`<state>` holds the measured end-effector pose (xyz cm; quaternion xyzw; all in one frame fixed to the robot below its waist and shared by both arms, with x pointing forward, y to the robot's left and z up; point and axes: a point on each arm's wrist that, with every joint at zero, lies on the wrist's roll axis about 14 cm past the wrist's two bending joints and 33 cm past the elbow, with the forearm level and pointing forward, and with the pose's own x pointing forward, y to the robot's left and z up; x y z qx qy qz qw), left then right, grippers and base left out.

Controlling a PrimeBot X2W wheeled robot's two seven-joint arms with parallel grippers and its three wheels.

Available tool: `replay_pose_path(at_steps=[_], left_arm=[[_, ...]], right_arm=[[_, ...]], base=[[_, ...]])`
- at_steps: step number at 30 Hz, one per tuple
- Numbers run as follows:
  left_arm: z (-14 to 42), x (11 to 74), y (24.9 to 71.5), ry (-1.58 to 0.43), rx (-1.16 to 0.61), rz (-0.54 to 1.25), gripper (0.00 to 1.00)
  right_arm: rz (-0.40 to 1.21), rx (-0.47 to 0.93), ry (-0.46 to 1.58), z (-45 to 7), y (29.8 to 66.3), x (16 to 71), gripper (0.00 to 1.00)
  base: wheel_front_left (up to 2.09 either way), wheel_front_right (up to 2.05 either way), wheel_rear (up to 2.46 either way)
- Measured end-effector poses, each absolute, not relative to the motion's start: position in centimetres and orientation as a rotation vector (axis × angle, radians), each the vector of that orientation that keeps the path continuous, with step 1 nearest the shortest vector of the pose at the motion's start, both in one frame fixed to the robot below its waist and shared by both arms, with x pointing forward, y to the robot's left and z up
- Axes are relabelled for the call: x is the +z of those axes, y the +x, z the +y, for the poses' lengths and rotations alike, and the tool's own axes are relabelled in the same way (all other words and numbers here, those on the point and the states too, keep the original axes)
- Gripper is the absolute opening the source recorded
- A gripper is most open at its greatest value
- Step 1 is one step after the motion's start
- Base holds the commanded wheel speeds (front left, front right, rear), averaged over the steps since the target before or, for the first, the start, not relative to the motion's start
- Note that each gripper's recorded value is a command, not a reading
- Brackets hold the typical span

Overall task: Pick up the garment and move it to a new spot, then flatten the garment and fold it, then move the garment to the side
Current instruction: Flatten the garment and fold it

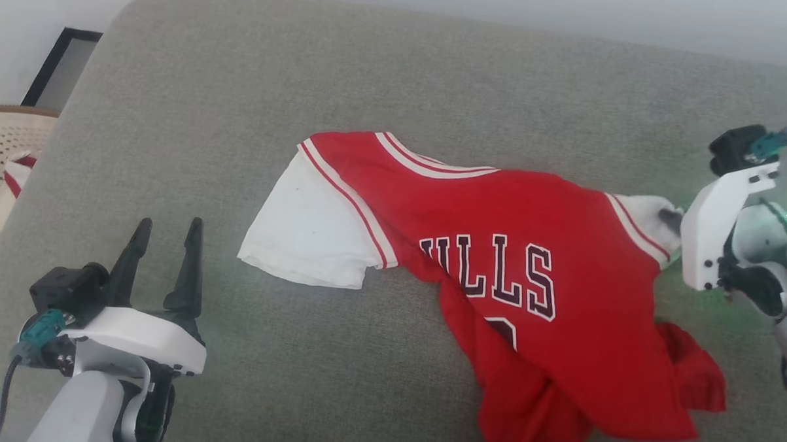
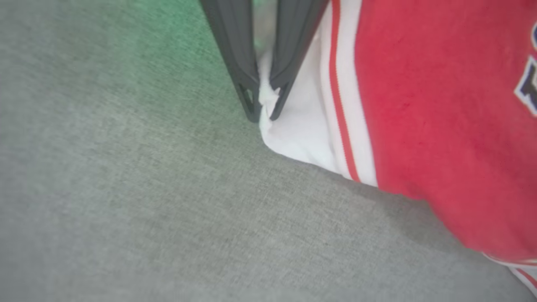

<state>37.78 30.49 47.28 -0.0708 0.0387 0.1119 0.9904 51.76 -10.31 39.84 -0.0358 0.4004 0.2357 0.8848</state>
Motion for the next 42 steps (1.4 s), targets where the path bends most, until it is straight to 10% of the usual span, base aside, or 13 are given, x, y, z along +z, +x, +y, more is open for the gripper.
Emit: replay_pose_path(at_steps=[13,32,34,35,42], left_arm=[[29.7,48.2,38.1,-0.148,0.195,0.042,1.0],[28.9,48.8,38.6,-0.152,0.172,0.024,1.0],[28.8,48.8,38.7,-0.154,0.169,0.023,1.0],[28.7,48.9,38.7,-0.154,0.167,0.021,1.0],[28.9,49.1,38.2,-0.147,0.166,0.019,1.0]], right_arm=[[0.601,0.753,-0.169,-6.4,48.0,46.5,0.0],[0.862,0.969,-0.159,-5.7,34.8,42.5,0.0],[0.85,0.953,-0.167,-5.9,35.1,42.5,0.47],[0.844,0.949,-0.172,-6.0,35.1,42.6,1.0],[0.767,0.911,-0.131,-6.2,35.7,44.4,1.0]], base=[[0.0,0.0,0.0],[0.0,0.0,0.0],[0.0,0.0,0.0],[0.0,0.0,0.0],[0.0,0.0,0.0]])
